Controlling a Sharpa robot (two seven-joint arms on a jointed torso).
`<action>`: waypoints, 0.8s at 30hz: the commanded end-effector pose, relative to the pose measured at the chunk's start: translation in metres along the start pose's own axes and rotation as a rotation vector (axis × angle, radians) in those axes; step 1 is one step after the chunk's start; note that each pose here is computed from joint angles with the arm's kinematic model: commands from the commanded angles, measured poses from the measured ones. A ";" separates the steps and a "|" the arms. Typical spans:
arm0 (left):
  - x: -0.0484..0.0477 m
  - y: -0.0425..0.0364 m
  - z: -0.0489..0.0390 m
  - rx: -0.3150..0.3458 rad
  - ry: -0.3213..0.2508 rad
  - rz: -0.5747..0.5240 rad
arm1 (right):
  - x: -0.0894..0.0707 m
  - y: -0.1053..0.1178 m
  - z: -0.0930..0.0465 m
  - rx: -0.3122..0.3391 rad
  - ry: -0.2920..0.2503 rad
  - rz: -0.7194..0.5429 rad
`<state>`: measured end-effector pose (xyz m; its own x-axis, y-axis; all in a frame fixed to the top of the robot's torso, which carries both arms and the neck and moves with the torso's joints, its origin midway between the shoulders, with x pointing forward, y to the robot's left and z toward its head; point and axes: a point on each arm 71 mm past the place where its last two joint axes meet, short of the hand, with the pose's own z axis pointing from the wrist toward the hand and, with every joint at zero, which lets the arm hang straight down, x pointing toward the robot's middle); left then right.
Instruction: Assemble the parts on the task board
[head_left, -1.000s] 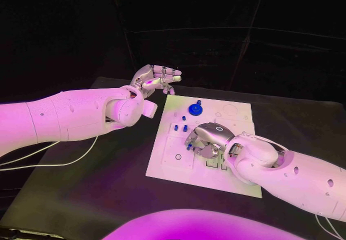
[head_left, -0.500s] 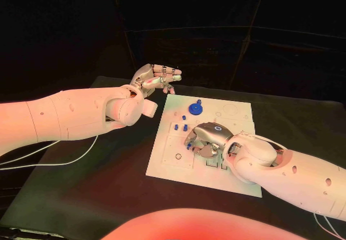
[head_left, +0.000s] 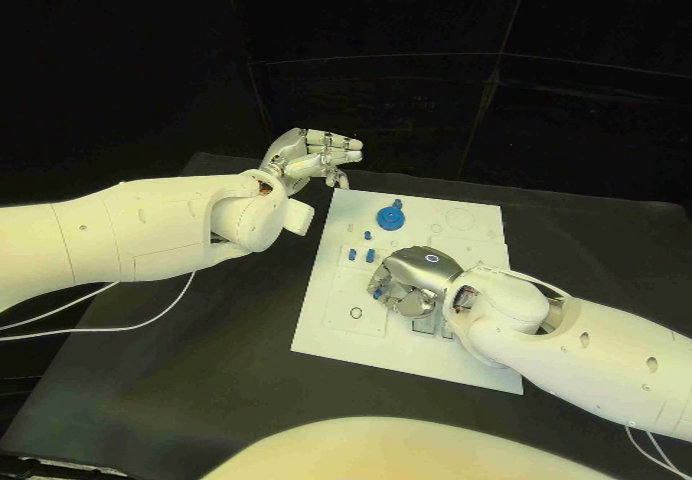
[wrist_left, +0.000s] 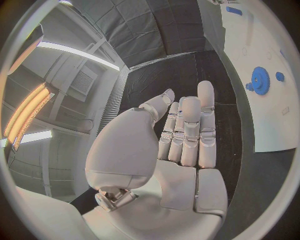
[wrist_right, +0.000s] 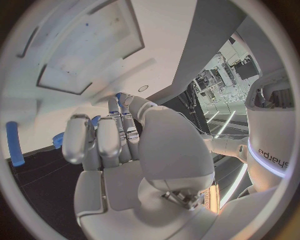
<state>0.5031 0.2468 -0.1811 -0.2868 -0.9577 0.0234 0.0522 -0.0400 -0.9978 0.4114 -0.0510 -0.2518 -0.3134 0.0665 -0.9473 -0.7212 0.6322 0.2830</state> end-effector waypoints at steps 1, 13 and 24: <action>0.0010 -0.0010 0.0003 0.002 0.011 -0.008 | 0.001 -0.001 0.000 0.008 0.013 -0.023; 0.0010 -0.0002 0.0007 -0.006 0.013 -0.009 | -0.004 -0.001 -0.003 0.000 -0.057 -0.015; 0.0025 0.0013 0.0031 -0.009 0.028 -0.015 | -0.019 -0.001 -0.032 -0.008 -0.162 0.027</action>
<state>0.5053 0.2447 -0.1826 -0.2975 -0.9544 0.0267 0.0415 -0.0409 -0.9983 0.3994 -0.0740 -0.2366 -0.2546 0.1526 -0.9549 -0.7230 0.6257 0.2927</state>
